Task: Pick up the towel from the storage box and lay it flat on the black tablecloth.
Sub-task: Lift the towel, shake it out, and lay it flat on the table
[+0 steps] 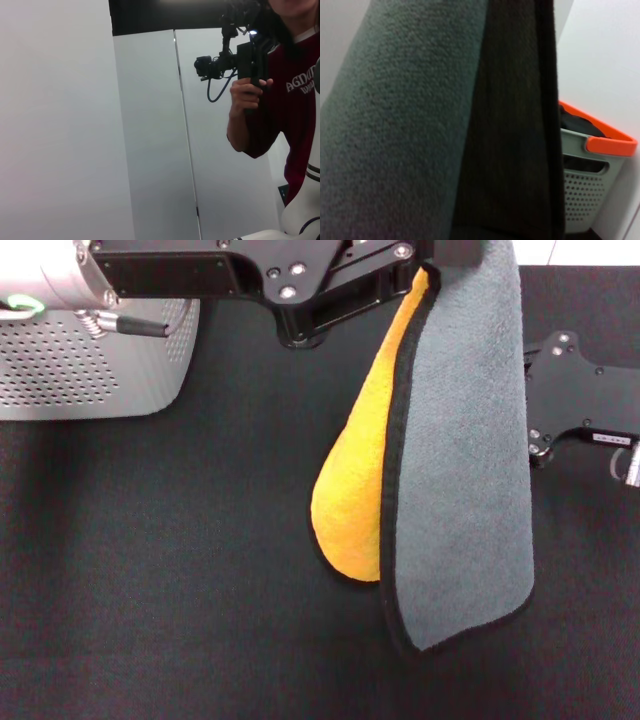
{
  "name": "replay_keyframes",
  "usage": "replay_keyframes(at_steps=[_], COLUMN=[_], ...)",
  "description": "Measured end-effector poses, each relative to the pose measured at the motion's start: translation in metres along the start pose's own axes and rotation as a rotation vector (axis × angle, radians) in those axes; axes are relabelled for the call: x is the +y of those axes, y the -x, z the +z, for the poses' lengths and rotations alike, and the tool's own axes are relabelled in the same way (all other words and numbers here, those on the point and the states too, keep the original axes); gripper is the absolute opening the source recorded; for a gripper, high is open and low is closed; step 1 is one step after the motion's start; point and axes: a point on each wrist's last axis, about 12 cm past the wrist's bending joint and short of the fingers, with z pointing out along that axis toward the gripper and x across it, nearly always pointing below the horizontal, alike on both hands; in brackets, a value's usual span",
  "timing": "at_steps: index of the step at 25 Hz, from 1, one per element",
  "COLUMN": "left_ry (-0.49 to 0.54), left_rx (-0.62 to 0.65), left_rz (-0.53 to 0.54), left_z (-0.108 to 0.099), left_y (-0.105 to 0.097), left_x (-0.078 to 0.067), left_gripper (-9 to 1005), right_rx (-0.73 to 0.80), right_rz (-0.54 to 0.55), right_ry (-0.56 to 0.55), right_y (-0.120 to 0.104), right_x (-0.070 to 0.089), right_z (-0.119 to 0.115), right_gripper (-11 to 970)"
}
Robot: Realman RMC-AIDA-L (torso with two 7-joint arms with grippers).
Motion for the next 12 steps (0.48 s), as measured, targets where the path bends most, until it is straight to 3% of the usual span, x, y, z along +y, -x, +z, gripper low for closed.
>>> replay_keyframes(at_steps=[12], left_ry=[-0.004], left_rx=[-0.002], left_rz=[-0.008], left_z=[0.0011], left_y=[-0.0010], left_x=[0.0014], left_gripper=[37], right_rx=[-0.014], right_rz=[-0.011], right_ry=[0.028], right_y=[0.0023], right_x=[0.0006], right_z=[0.0087], right_gripper=[211])
